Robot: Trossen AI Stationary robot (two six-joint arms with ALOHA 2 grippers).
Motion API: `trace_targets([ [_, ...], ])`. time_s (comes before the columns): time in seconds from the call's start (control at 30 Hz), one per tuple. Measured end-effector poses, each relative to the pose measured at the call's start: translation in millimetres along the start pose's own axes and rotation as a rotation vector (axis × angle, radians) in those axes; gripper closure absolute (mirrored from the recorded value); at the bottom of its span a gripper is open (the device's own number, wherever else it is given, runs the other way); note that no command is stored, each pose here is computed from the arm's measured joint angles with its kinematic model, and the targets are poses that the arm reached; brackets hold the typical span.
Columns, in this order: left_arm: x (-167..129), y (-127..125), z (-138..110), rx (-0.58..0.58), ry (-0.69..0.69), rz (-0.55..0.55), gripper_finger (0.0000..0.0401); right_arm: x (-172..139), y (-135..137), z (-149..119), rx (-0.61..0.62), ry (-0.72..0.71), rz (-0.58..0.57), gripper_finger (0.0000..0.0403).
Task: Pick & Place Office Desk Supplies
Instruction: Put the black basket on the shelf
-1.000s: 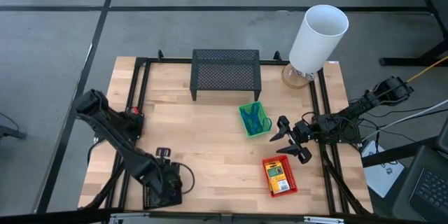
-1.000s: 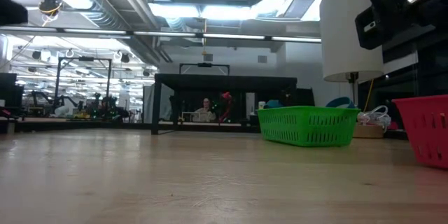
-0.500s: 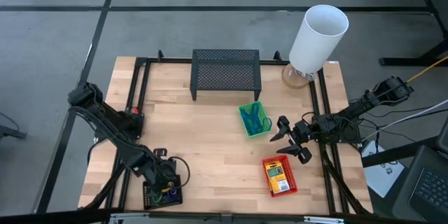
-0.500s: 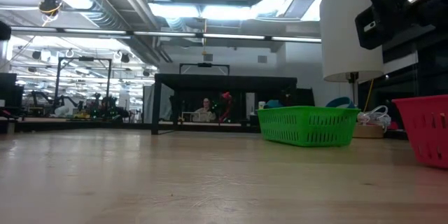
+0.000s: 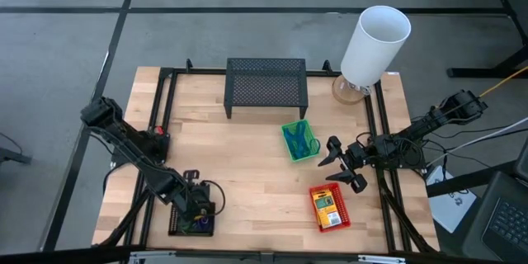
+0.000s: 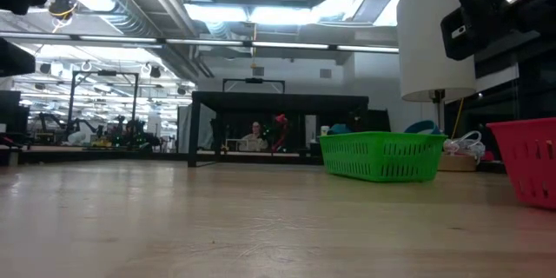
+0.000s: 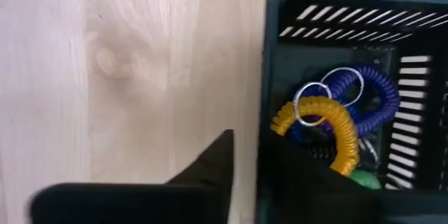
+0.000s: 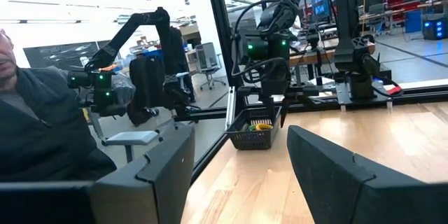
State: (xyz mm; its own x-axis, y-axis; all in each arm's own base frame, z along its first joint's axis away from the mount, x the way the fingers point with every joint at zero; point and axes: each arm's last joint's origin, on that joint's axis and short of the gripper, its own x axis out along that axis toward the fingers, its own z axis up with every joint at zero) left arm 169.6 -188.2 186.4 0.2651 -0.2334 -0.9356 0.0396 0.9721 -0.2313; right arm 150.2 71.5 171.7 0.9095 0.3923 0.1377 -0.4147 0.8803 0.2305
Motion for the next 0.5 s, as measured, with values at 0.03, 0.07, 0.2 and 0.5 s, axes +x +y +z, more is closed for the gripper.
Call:
trace_targets([
  [0.03, 0.0, 0.1, 0.1, 0.000, -0.004, 0.004, 0.0343, 0.0, 0.0, 0.1, 0.003, 0.000, 0.000, 0.0174],
  [0.07, 0.0, 0.3, 0.3, -0.001, -0.010, 0.009, 0.0361, 0.0, -0.1, 0.0, 0.003, 0.000, -0.001, 0.0174],
  [0.2, -0.1, 0.0, 2.7, -0.004, -0.049, 0.020, 0.0393, 0.0, -0.1, 0.0, 0.003, 0.000, -0.001, 0.0174],
  [0.5, -10.1, 32.7, 33.5, -0.142, -0.168, 0.095, 0.0397, 0.0, 0.0, 0.0, 0.002, 0.000, -0.001, 0.0174],
])
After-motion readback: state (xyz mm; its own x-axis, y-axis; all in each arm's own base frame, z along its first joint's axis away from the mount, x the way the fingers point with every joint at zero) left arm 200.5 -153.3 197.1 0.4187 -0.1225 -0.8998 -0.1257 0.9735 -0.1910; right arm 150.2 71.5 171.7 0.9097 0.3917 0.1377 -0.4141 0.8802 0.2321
